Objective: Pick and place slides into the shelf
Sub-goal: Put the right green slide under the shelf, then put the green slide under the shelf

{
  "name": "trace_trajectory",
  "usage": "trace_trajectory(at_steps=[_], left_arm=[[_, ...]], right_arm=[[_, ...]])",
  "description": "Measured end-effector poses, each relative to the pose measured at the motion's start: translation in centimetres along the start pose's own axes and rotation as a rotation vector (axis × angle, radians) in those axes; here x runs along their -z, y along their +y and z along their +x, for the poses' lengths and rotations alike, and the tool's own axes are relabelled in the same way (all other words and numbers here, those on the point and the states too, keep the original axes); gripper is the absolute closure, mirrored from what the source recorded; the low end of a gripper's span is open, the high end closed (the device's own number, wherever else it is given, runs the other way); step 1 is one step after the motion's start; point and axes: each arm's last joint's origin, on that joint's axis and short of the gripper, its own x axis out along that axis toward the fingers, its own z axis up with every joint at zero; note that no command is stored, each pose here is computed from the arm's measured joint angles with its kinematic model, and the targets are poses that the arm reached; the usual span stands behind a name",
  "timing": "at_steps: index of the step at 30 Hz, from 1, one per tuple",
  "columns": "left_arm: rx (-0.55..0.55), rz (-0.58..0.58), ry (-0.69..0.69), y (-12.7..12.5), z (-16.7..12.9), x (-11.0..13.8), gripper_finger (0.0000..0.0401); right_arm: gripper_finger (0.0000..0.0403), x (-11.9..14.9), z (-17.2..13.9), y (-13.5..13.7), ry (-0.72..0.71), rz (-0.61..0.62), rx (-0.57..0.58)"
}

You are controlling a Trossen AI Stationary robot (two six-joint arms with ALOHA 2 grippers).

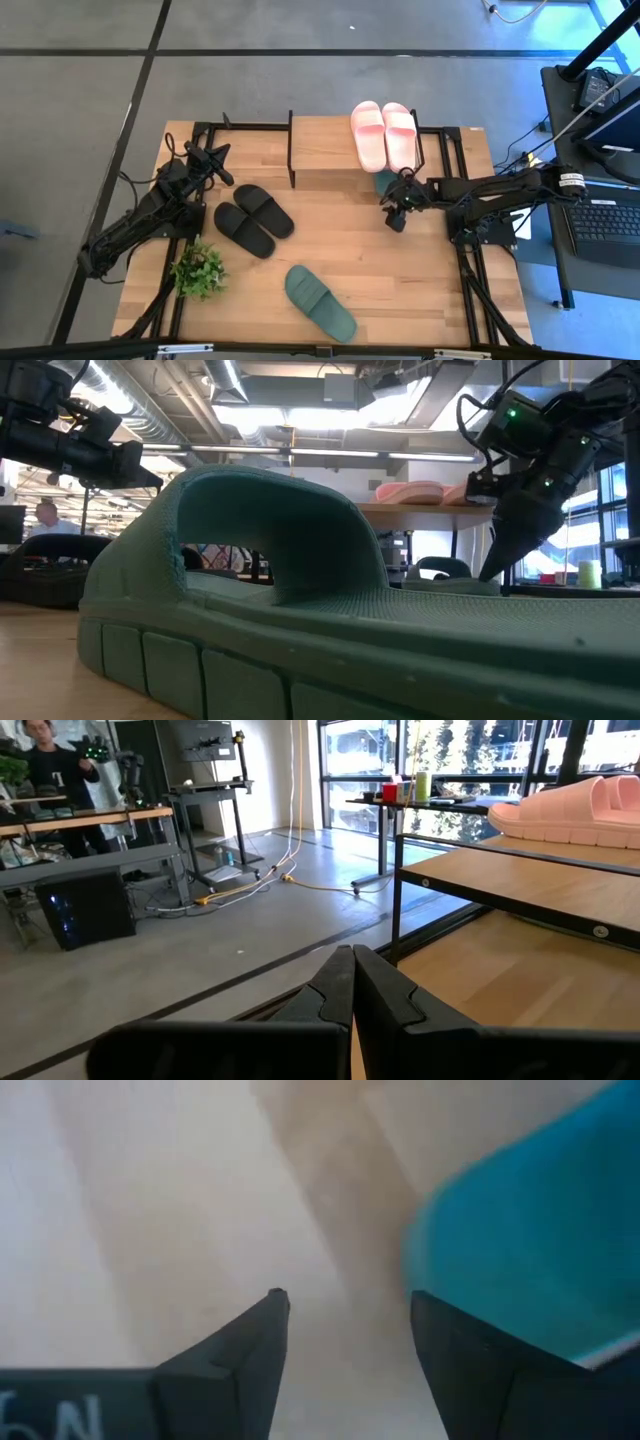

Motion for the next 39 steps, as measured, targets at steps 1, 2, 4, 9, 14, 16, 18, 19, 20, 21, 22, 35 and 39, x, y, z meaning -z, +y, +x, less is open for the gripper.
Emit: trace_trajectory(at_steps=[1,2,4,9,14,16,18,19,20,21,22,35,39], left_arm=[[0.0,0.0,0.0,0.0,0.0,0.0,0.0401],[0.0,0.0,0.0,0.0,0.0,0.0,0.0401],[0.0,0.0,0.0,0.0,0.0,0.0,0.0401],[0.0,0.001,0.0,0.0,0.0,0.0,0.0401],[0.001,0.0,0.0,0.0,0.0,0.0,0.0401],[0.001,0.001,0.0,0.0,0.0,0.0,0.0401],[0.001,0.001,0.0,0.0,0.0,0.0,0.0401],[0.001,0.001,0.0,0.0,0.0,0.0,0.0401],[0.001,0.001,0.0,0.0,0.0,0.0,0.0401],[0.002,0.001,0.0,0.0,0.0,0.0,0.0401],[0.004,0.001,0.0,0.0,0.0,0.0,0.0401],[0.007,0.001,-0.001,0.0,0.0,0.0,0.0401],[0.007,0.001,0.0,0.0,0.0,0.0,0.0401]], right_arm=[[0.0193,-0.2,-0.1,0.2,-0.002,-0.004,-0.033],[0.0193,-0.5,-0.3,0.5,-0.006,-0.011,-0.067],[0.0193,-1.2,-0.8,1.2,-0.028,-0.056,-0.134],[0.0193,-3.4,-2.8,4.0,-0.119,-0.346,-0.339],[0.0193,-5.5,-5.1,6.4,-0.225,-0.466,-0.404],[0.0193,-5.8,-5.7,7.3,-0.258,-0.546,-0.426],[0.0193,-5.9,-5.9,8.2,-0.271,-0.606,-0.416],[0.0193,-5.9,-5.8,8.6,-0.267,-0.62,-0.407],[0.0193,-5.9,-5.7,9.0,-0.262,-0.63,-0.4],[0.0193,-6.0,-5.4,9.5,-0.256,-0.641,-0.401],[0.0193,-6.1,-5.2,10.0,-0.255,-0.653,-0.407],[0.0193,-9.3,-1.6,18.2,-0.268,-0.744,-0.488],[0.0193,-10.2,-0.8,20.6,-0.29,-0.827,-0.5]])
